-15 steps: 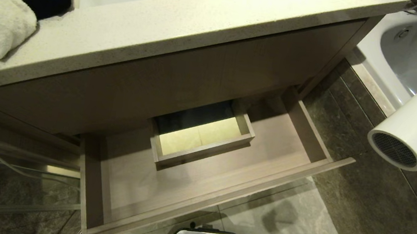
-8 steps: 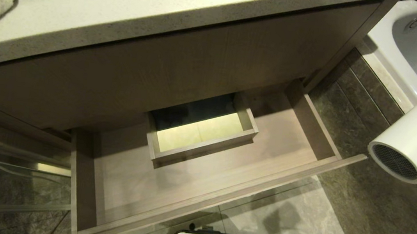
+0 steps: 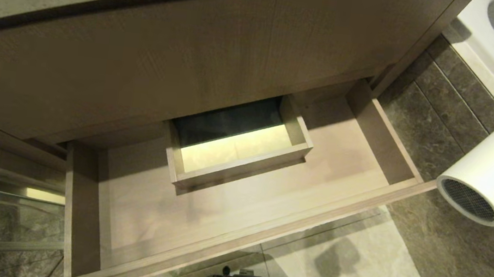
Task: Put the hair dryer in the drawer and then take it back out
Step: Put it into the drawer
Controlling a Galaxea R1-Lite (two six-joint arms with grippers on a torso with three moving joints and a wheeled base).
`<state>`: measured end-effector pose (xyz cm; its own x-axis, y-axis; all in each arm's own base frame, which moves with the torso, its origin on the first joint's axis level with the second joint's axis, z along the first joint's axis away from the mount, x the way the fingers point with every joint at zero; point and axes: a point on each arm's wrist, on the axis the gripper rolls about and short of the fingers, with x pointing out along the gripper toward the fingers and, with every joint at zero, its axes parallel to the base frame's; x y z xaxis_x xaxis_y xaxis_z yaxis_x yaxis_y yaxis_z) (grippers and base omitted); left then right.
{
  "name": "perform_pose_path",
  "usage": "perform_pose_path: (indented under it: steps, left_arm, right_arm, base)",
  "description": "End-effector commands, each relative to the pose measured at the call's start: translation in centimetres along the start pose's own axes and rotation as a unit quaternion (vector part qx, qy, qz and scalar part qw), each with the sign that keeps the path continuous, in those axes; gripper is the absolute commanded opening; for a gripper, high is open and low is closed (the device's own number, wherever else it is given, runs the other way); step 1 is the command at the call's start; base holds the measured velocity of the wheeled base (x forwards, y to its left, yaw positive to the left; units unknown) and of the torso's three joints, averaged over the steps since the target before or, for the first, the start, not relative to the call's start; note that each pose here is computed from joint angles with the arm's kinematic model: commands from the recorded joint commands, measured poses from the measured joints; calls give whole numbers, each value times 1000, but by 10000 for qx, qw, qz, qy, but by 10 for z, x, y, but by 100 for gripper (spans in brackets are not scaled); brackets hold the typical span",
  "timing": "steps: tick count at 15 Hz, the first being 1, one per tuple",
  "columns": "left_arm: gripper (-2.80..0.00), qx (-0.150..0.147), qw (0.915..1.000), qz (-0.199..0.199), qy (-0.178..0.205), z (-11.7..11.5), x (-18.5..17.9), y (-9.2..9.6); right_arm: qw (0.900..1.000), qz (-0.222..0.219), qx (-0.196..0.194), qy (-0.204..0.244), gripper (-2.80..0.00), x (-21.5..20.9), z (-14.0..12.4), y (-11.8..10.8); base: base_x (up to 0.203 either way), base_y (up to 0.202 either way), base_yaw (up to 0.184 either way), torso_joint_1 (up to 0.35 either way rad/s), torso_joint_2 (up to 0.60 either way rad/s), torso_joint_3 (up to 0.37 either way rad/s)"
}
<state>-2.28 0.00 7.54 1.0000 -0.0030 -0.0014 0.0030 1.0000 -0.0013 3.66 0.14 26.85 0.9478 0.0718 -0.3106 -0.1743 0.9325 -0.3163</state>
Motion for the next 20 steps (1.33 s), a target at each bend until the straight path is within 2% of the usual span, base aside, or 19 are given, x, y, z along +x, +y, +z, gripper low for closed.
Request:
perform_pose_path:
  steps: [1,12,20]
  left_arm:
    - [-280,-1,10000,5,-4,0,0,0]
    - [-280,-1,10000,0,-7,0,0,0]
    - [-280,-1,10000,0,0,0,0,0]
  right_arm:
    - [10000,15,-7,5,-280,-1,-3,1]
    - [10000,1,-43,-30,-280,-6,-12,5]
    - [9998,-54,12,-189,-280,-3,-13,5]
  base:
    - [0,0,0,-275,501,223]
    - [0,0,0,-269,438,174]
    - [0,0,13,14,93,99]
